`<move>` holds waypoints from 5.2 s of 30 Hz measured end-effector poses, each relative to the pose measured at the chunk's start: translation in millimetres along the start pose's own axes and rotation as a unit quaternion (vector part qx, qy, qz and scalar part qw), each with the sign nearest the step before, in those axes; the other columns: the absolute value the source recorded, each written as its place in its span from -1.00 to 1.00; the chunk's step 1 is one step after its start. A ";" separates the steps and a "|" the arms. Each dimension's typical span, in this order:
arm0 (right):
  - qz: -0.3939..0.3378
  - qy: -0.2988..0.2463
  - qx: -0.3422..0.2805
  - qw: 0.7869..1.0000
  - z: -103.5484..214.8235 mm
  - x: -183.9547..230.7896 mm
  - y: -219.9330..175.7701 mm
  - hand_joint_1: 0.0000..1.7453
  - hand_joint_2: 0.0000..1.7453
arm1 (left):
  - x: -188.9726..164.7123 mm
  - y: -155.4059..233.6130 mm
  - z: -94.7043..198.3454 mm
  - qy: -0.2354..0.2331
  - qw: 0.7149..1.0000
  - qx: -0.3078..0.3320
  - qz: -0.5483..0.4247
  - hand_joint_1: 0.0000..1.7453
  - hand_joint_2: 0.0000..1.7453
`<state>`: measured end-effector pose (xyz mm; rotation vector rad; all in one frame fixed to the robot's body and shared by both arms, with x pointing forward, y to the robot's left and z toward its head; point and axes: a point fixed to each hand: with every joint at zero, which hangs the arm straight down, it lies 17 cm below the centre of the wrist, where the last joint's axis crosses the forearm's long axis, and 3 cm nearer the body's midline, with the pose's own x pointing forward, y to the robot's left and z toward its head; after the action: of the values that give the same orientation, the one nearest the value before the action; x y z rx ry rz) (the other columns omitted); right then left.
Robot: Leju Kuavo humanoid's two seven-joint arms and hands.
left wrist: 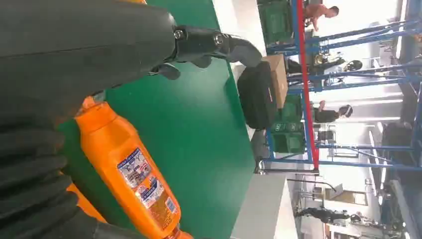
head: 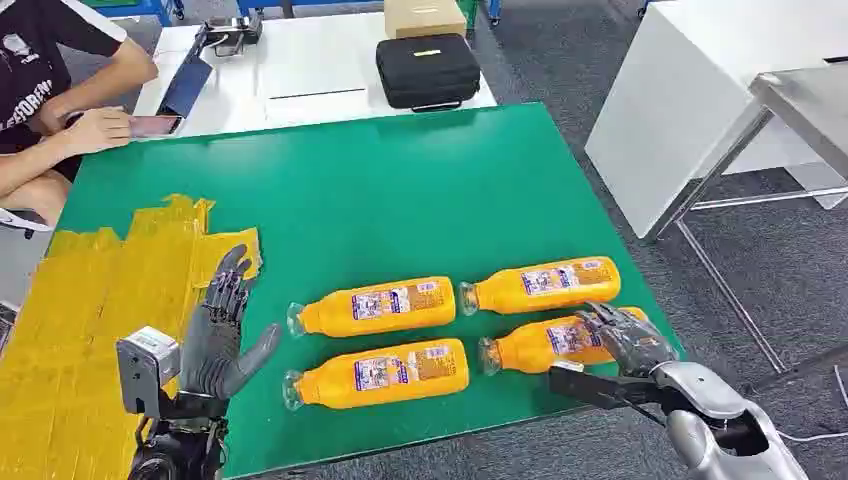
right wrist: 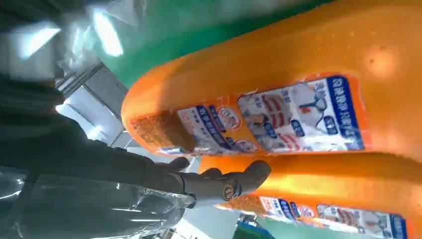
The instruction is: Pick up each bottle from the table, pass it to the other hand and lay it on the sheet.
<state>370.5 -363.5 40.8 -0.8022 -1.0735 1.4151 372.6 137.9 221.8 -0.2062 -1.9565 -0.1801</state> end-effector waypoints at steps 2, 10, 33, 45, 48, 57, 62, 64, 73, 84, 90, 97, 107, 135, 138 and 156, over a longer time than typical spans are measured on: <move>0.000 -0.001 0.002 1.000 -0.6 1.0 1.9 -1.00 1.00 | 0.0 0.0 0.0 0.000 1.000 0.000 0.000 -1.00 1.00; 0.002 -0.002 0.037 0.999 -8.0 -3.9 11.1 -1.00 1.00 | -2.8 0.6 -2.1 0.004 1.000 0.002 0.000 -1.00 1.00; 0.036 0.025 0.062 0.997 -11.7 -24.0 20.5 0.52 1.00 | -19.4 0.8 -1.7 0.030 0.999 0.005 0.013 -1.00 1.00; 0.035 0.020 0.068 0.997 -12.6 -23.6 23.9 1.00 1.00 | -26.6 1.1 -1.3 0.038 0.999 0.007 0.015 -1.00 1.00; 0.036 0.019 0.070 0.997 -12.8 -22.6 25.5 1.00 1.00 | -26.9 1.1 -1.3 0.039 0.999 0.007 0.015 -1.00 1.00; 0.037 0.018 0.071 0.997 -13.3 -21.8 26.2 1.00 1.00 | -27.0 1.2 -1.3 0.039 0.999 0.008 0.015 -1.00 1.00; 0.024 -0.007 0.048 0.999 -16.2 -10.6 18.5 1.00 1.00 | -27.2 1.8 -1.2 0.039 0.999 0.009 0.015 -1.00 1.00; -0.006 -0.041 0.017 0.999 -18.5 5.9 8.8 1.00 1.00 | -27.2 2.4 -0.9 0.038 0.999 0.011 0.015 -1.00 1.00; -0.158 -0.102 -0.163 0.968 -22.7 62.7 -70.1 1.00 1.00 | -28.8 8.8 2.6 0.033 0.999 0.016 0.007 -1.00 1.00; -0.273 -0.094 -0.335 0.897 9.8 85.7 -133.8 1.00 1.00 | -29.8 7.7 2.1 0.036 0.999 0.024 -0.001 -1.00 1.00; -0.284 -0.100 -0.407 0.862 21.2 95.0 -159.3 1.00 1.00 | -22.2 -3.1 -4.5 0.032 0.999 0.004 0.021 -1.00 1.00; -0.341 -0.147 -0.429 0.823 0.7 151.7 -183.2 1.00 1.00 | 20.1 -39.0 -42.1 -0.011 0.996 -0.067 0.058 -1.00 1.00; -0.378 -0.216 -0.392 0.810 -29.3 231.4 -198.6 1.00 1.00 | 59.6 -70.7 -62.5 -0.058 0.989 -0.117 0.068 -1.00 1.00; -0.351 -0.346 -0.316 0.811 -33.3 353.4 -214.8 1.00 1.00 | 72.8 -76.3 -68.3 -0.079 0.988 -0.115 0.069 -1.00 1.00; -0.342 -0.354 -0.304 0.816 -32.3 364.0 -207.5 1.00 1.00 | 71.8 -72.9 -68.2 -0.079 0.988 -0.110 0.069 -1.00 1.00; -0.305 -0.384 -0.234 0.839 -33.6 402.3 -176.1 1.00 1.00 | 66.5 -50.3 -69.5 -0.082 0.992 -0.072 0.059 -1.00 1.00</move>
<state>410.3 30.3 234.1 -0.1208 -2.1319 0.9021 398.3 77.5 308.3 -0.4427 -2.0881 -0.2330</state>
